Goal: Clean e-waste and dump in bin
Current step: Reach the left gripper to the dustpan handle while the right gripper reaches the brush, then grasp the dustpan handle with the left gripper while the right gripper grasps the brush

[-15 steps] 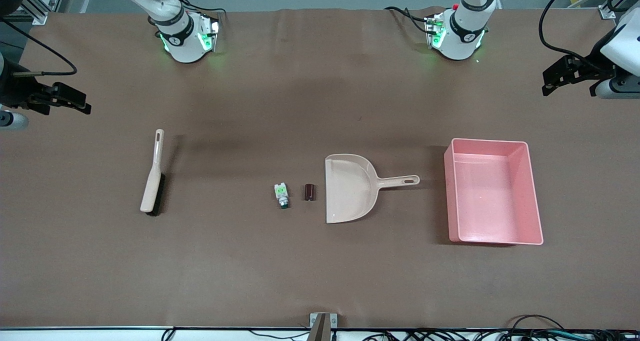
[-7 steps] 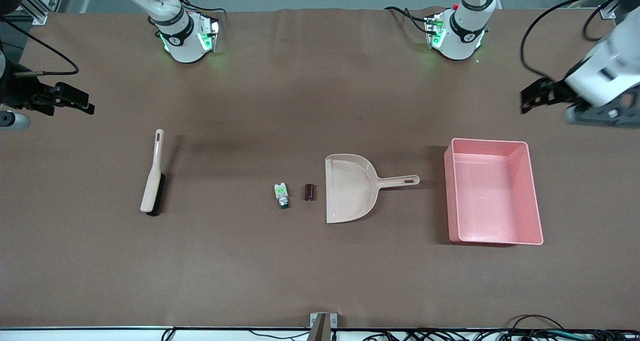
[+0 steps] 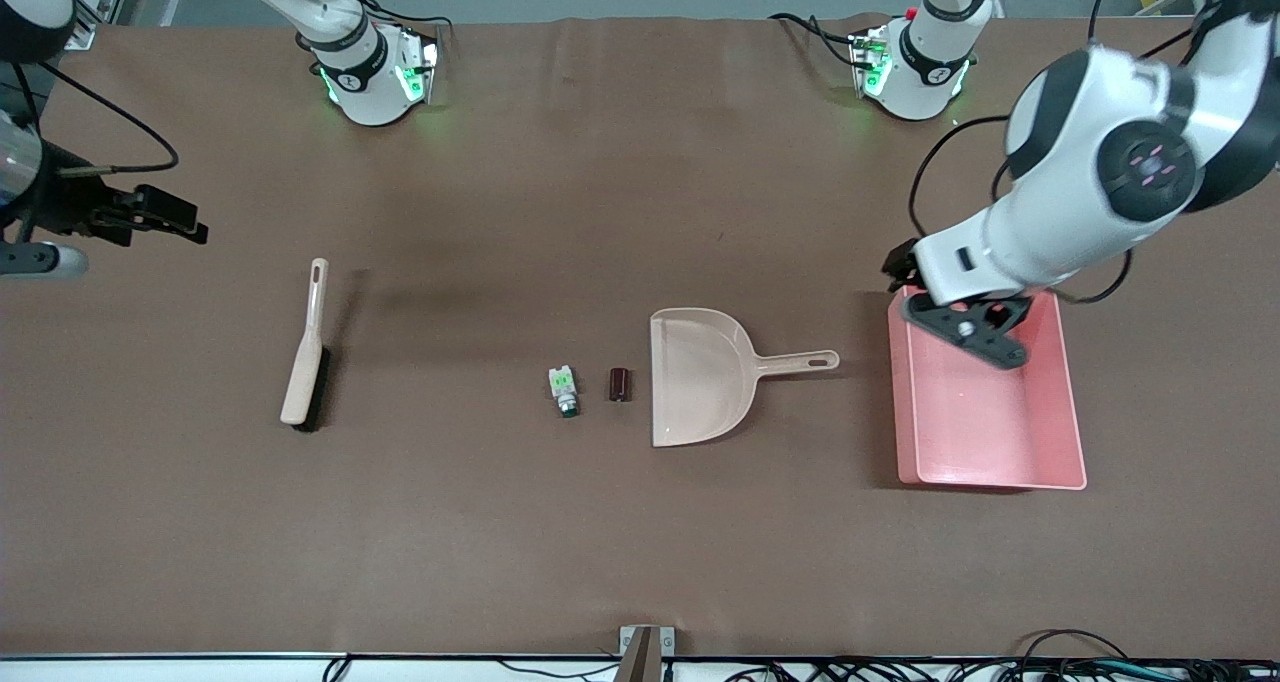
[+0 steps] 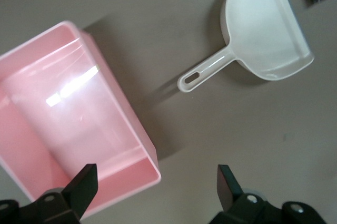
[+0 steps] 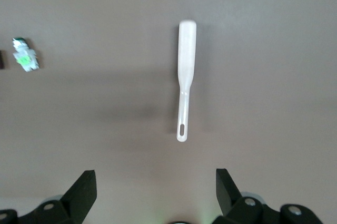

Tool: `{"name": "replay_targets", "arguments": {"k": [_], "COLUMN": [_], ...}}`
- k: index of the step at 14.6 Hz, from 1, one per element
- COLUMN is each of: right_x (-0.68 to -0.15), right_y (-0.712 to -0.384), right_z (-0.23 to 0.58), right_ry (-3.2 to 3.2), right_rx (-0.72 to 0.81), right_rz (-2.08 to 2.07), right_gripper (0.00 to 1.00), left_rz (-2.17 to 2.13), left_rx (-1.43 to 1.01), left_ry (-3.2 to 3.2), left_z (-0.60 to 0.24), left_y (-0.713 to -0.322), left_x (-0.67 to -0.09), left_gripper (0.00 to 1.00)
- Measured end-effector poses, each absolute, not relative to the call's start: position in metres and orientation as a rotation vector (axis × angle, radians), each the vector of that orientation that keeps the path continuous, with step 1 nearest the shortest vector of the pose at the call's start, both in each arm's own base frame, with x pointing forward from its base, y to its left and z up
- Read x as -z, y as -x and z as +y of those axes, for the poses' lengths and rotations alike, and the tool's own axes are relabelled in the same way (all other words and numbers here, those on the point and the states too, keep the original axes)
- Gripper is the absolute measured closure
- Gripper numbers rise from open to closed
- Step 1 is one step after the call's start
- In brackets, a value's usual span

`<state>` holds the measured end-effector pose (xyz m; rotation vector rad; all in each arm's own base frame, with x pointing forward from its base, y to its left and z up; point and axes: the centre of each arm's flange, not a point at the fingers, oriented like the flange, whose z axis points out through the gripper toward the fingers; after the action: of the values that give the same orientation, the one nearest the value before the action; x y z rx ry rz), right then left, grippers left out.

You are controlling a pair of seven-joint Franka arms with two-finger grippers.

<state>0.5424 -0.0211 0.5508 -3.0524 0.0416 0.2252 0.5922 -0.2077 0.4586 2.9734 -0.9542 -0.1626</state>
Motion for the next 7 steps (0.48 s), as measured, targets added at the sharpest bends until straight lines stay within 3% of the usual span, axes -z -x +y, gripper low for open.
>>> {"name": "replay_targets", "arguments": {"k": [7], "right_x": [-0.423], "right_y": [-0.544], "right_z": [-0.047], "right_ry": [3.067], "right_rx": [-0.108], "right_rz": [0.147], "right_gripper": [0.00], "left_rz": [-1.535], "left_rx": [0.193], "left_ry": [-2.908], "left_z": [-0.341], "left_y": [-0.557], "left_x": [-0.363], "left_gripper": [0.03]}}
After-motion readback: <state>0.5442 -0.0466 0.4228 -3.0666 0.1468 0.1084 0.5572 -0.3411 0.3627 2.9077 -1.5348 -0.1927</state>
